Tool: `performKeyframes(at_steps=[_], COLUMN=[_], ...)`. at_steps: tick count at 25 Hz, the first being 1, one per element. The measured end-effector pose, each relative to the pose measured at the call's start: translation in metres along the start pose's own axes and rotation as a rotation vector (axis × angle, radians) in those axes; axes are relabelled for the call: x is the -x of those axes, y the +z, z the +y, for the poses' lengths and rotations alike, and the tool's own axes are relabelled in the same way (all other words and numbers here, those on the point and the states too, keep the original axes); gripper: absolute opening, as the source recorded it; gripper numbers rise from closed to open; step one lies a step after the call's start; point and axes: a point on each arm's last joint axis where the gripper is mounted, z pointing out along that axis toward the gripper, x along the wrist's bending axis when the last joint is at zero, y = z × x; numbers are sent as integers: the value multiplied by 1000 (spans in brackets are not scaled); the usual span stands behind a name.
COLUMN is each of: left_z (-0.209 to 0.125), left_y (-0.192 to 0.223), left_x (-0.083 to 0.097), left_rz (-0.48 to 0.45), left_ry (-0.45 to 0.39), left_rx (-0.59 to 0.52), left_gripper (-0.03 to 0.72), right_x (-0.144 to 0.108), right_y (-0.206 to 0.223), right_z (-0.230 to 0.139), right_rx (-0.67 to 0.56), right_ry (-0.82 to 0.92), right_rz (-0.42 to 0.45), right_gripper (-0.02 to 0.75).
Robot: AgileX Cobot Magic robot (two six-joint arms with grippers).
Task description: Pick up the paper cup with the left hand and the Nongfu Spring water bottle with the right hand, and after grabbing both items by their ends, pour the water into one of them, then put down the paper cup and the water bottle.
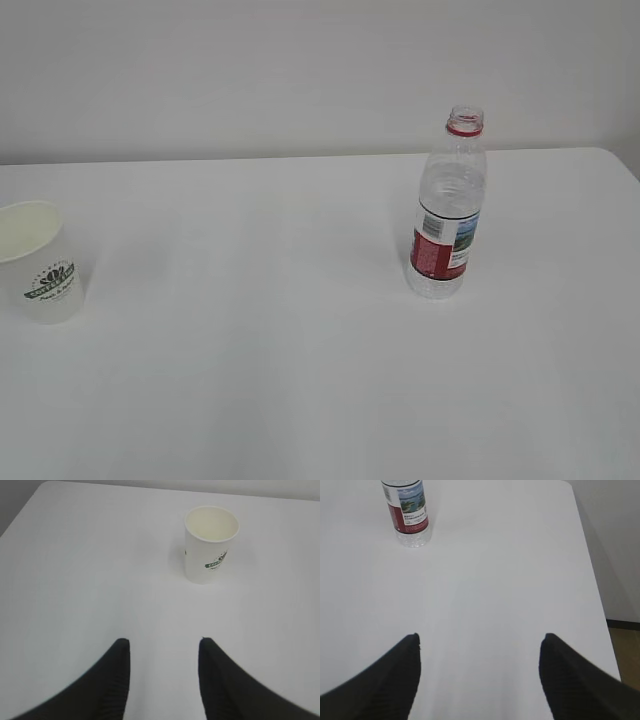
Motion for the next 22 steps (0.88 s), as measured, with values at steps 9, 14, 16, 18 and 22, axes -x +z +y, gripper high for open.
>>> performKeyframes(at_steps=[9,14,16,18,22], left_z=[0,0,0,0,0], left_y=[0,0,0,0,0], left_x=[0,0,0,0,0], left_rz=[0,0,0,0,0], left_ry=[0,0,0,0,0], left_rx=[0,0,0,0,0], left_gripper=[306,306,305,305,359], right_x=[0,-1,-1,-1,-1], right_y=[0,0,0,0,0], right_z=[0,0,0,0,0], right_rx=[0,0,1,1,1], right_ry=[0,3,4,4,4], right_rz=[0,6,9,9,9], right_gripper=[563,563,563,561,561])
